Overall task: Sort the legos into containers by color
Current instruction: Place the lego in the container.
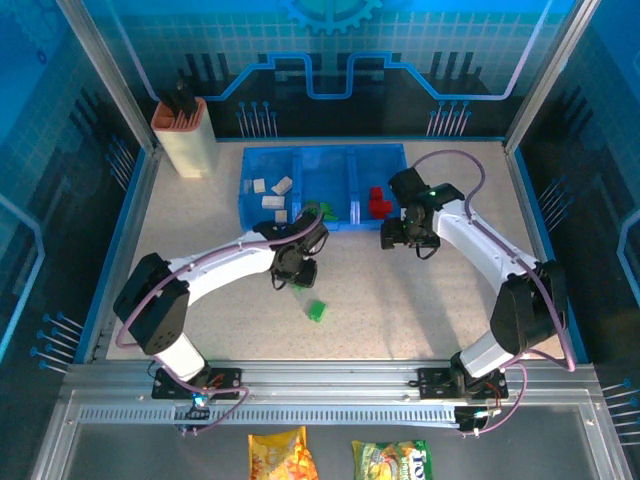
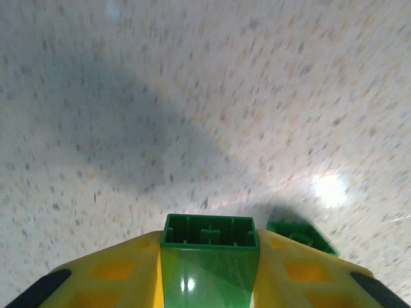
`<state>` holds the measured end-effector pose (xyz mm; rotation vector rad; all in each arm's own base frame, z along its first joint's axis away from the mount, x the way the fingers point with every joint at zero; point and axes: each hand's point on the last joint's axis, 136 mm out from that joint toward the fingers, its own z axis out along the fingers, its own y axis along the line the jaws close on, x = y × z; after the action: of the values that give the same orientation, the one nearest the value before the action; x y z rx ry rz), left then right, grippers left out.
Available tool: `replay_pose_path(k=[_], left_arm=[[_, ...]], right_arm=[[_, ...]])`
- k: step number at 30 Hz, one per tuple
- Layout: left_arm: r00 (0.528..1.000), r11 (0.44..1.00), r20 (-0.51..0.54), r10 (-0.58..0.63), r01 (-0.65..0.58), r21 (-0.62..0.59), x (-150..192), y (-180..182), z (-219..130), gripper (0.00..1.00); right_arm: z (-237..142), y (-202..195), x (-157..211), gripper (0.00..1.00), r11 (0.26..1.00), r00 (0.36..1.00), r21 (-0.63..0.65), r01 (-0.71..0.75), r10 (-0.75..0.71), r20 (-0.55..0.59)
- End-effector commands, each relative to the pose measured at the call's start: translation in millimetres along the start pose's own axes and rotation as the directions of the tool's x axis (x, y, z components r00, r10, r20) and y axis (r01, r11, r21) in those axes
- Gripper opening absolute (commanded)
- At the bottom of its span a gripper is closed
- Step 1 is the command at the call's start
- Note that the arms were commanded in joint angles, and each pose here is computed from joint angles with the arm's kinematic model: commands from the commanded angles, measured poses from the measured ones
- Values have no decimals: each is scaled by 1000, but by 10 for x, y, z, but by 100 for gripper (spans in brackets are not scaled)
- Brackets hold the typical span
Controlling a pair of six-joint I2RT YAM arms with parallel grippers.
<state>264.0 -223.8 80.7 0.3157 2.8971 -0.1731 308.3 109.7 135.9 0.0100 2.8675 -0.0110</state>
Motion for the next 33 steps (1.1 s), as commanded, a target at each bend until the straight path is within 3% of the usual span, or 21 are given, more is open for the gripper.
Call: replay_pose_path(k=[1,13,21,27,33], left_arm=[[999,1000,35,30,-30,0,-271,-24,-76,35],[984,1000,180,7,-11,24,-1281,-99,-186,35],[968,999,246,-43,37,27,-1922,8,-80,37],[964,997,257,-74,68,31,-2222,93,115,39],[962,989,246,-122,97,110,-2387,66,306,39]], right_arm=[[-92,-66,112,82,1000,1000,29,-6,6,2],[-204,-155,275,82,999,1000,34,-29,29,9],[-279,-119,396,82,999,1000,29,-17,17,7],[-298,-97,476,82,999,1000,34,-11,11,-1],[-299,41,533,82,1000,1000,15,18,-18,-8]])
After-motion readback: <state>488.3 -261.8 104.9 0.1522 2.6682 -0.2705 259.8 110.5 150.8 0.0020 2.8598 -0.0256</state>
